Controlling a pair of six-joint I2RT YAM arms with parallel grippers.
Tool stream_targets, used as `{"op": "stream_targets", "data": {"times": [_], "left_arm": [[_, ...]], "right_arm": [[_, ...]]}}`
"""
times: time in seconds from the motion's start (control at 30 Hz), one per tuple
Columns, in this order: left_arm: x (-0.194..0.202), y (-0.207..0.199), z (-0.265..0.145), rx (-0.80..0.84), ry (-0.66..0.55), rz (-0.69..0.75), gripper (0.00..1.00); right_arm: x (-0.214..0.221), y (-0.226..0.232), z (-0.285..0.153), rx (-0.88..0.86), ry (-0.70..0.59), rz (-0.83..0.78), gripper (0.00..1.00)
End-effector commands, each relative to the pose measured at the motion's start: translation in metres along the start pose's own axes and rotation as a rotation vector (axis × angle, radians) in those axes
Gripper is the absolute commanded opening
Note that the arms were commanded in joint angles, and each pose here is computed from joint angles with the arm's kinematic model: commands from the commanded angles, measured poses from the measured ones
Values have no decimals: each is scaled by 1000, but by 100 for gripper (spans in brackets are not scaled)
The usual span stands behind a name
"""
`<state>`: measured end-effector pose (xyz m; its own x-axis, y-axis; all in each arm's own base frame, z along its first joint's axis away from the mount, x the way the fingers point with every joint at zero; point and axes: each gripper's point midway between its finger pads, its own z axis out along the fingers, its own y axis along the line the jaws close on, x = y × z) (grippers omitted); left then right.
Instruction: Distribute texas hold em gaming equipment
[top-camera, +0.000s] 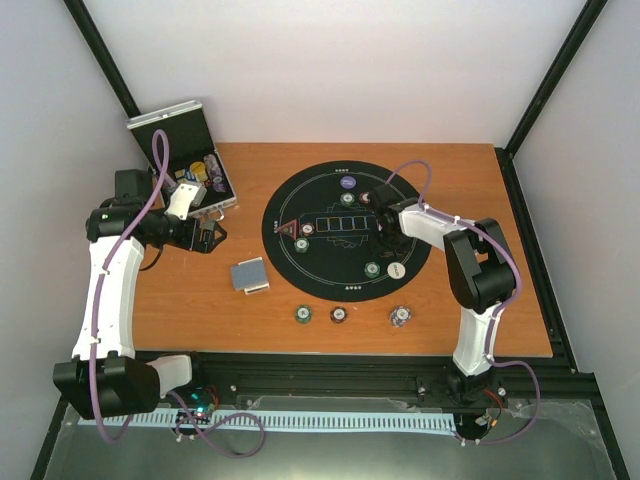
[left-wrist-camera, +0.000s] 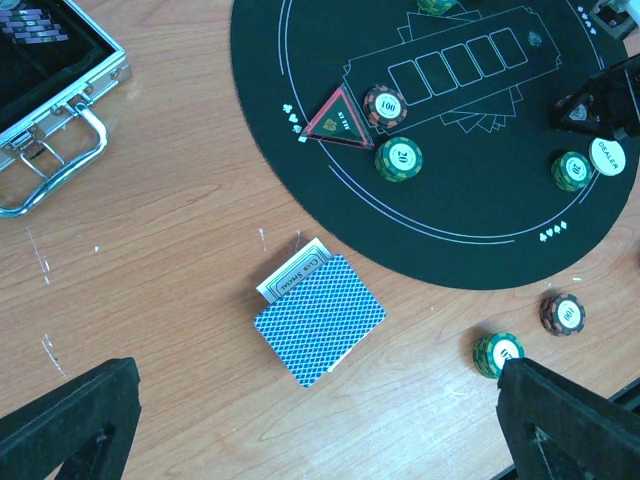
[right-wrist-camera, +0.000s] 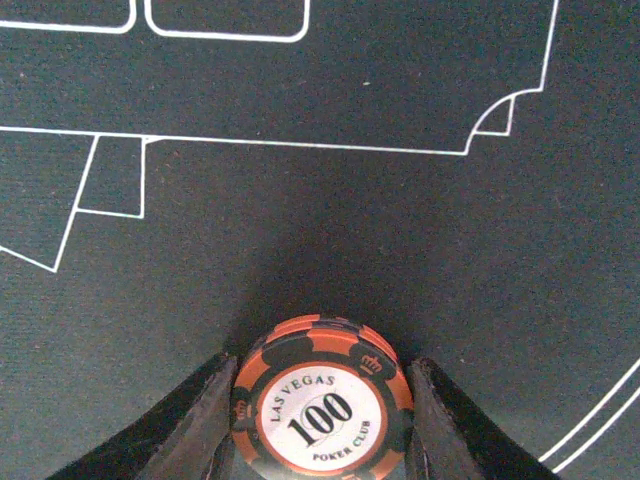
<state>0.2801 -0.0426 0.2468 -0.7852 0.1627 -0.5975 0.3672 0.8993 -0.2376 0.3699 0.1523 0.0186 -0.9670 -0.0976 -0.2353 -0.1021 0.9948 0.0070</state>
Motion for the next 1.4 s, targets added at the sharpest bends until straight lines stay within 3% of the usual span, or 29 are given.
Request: {"op": "stream_targets", "data": {"times": [0.0,0.13,0.27,0.47,0.83,1.37], "left_arm": [[-10,-2,-10,-6,-30,4,100],[-10,-2,-10,-3,-30,4,100],[-10,-4,-10,6,-31,3,100],[-6,-5,-7,14,-28,4,100],[-10,-7,-6,37,-42,0,100],[-9,-8,-7,32,-44,4,100]], "right_arm": [[3,-4,2,2,15,-1,34],[-2,-8,-11,25,-8,6,61],[-8,-15,-39,50,-59,12,71],[15,-18,-85,26,-121,63,72],[140,-8,-89,14,-29,132,74],[180,-1,-61,54,42,110,70]]}}
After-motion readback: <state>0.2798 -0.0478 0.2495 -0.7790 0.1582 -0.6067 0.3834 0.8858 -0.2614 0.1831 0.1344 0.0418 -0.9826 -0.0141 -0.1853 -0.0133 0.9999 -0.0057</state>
